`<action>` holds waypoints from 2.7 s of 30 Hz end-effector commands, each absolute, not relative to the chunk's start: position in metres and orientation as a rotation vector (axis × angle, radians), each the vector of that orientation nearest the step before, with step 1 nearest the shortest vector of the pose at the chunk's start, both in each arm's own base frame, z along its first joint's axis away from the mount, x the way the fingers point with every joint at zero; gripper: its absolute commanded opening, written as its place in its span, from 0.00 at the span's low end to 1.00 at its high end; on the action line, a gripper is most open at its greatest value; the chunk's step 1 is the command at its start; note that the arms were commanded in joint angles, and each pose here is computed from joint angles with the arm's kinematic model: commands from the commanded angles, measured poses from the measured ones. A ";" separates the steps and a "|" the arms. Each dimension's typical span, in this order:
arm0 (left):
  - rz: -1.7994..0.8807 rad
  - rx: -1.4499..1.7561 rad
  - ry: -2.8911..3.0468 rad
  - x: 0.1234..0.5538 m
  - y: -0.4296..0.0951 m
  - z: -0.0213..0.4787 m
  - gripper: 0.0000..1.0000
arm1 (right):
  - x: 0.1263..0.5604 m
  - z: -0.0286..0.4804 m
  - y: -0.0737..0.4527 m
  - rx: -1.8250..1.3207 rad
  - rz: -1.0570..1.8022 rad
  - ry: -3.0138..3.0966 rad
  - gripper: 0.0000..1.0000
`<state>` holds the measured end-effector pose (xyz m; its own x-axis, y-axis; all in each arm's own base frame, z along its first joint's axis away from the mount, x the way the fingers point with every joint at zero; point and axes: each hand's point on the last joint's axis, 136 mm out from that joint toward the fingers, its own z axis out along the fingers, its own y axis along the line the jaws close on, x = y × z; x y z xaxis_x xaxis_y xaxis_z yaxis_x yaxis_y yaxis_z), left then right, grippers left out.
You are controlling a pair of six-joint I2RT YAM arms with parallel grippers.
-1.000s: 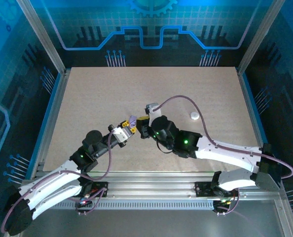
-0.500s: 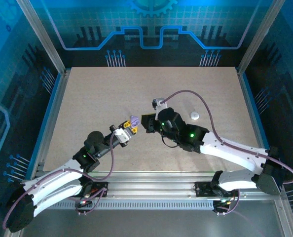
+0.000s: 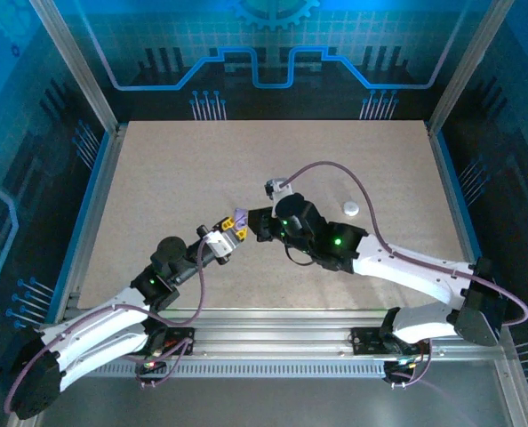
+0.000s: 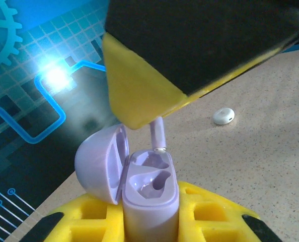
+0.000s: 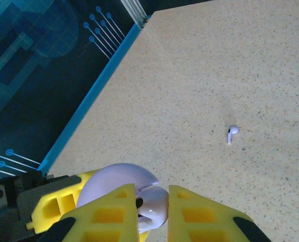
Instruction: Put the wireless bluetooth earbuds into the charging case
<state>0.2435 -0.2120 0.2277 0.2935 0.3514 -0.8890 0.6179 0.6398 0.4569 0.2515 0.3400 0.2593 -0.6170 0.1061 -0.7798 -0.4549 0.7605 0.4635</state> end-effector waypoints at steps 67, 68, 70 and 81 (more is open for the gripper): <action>-0.766 0.807 1.304 0.201 -0.239 0.283 0.18 | 0.216 0.296 0.335 -1.333 0.754 1.409 0.16; -0.767 0.802 1.305 0.201 -0.238 0.284 0.18 | 0.215 0.295 0.335 -1.339 0.756 1.410 0.16; -0.768 0.791 1.303 0.202 -0.238 0.287 0.18 | 0.213 0.296 0.334 -1.342 0.759 1.408 0.16; -0.809 0.745 1.305 0.206 -0.240 0.296 0.18 | 0.207 0.292 0.335 -1.376 0.776 1.402 0.16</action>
